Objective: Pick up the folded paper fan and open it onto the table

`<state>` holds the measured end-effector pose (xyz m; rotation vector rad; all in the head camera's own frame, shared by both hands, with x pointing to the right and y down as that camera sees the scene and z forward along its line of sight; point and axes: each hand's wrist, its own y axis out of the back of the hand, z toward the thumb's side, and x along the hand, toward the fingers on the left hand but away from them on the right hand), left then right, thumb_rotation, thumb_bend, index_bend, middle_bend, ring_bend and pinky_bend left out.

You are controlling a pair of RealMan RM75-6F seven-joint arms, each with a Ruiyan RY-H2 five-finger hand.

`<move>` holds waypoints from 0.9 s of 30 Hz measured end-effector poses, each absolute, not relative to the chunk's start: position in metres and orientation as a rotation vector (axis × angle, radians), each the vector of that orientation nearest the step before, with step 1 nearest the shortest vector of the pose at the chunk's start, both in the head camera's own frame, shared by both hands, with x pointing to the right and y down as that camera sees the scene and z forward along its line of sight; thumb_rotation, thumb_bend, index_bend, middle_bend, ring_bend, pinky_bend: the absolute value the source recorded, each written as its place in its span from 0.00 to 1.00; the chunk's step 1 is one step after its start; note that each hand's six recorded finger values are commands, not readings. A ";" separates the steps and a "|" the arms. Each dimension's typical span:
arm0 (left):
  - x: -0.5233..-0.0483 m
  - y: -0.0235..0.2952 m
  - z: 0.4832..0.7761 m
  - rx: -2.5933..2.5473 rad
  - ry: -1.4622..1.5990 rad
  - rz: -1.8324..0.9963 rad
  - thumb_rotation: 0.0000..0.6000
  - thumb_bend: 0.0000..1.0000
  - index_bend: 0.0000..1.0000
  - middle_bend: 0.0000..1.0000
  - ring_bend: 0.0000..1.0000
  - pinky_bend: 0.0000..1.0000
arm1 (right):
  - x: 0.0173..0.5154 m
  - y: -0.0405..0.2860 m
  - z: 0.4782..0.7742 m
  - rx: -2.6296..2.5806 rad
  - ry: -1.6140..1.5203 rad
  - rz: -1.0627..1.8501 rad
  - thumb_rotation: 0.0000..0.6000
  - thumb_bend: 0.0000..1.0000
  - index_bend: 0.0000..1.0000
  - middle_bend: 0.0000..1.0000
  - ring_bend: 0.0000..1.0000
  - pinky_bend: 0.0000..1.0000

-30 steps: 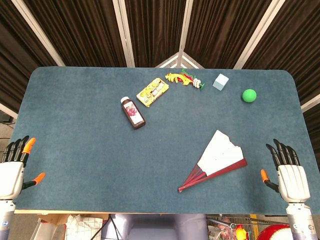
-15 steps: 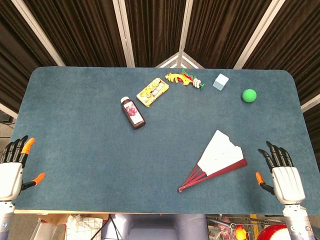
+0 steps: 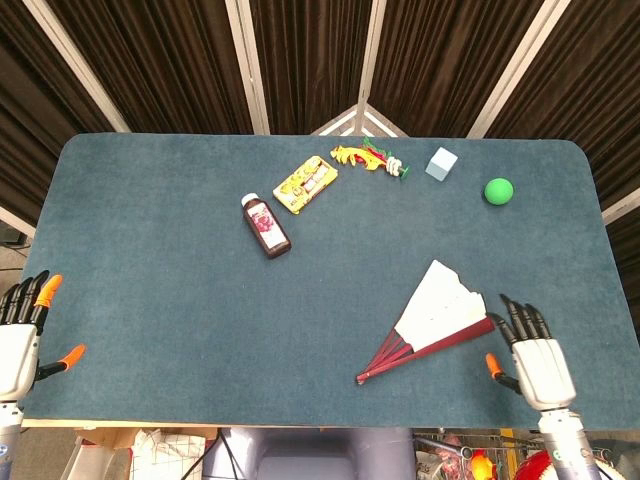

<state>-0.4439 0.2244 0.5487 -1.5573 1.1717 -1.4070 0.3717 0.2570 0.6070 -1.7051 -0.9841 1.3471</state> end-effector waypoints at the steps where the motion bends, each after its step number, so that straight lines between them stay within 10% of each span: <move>1: -0.444 0.225 0.549 -1.558 1.171 -1.405 1.00 0.22 0.03 0.00 0.00 0.00 | 0.371 0.259 0.612 -1.706 -0.973 1.347 1.00 0.39 0.23 0.06 0.11 0.10; 27: -0.444 0.223 0.551 -1.549 1.169 -1.417 1.00 0.22 0.03 0.00 0.00 0.00 | 0.332 0.278 0.679 -1.697 -0.802 1.311 1.00 0.19 0.23 0.06 0.11 0.10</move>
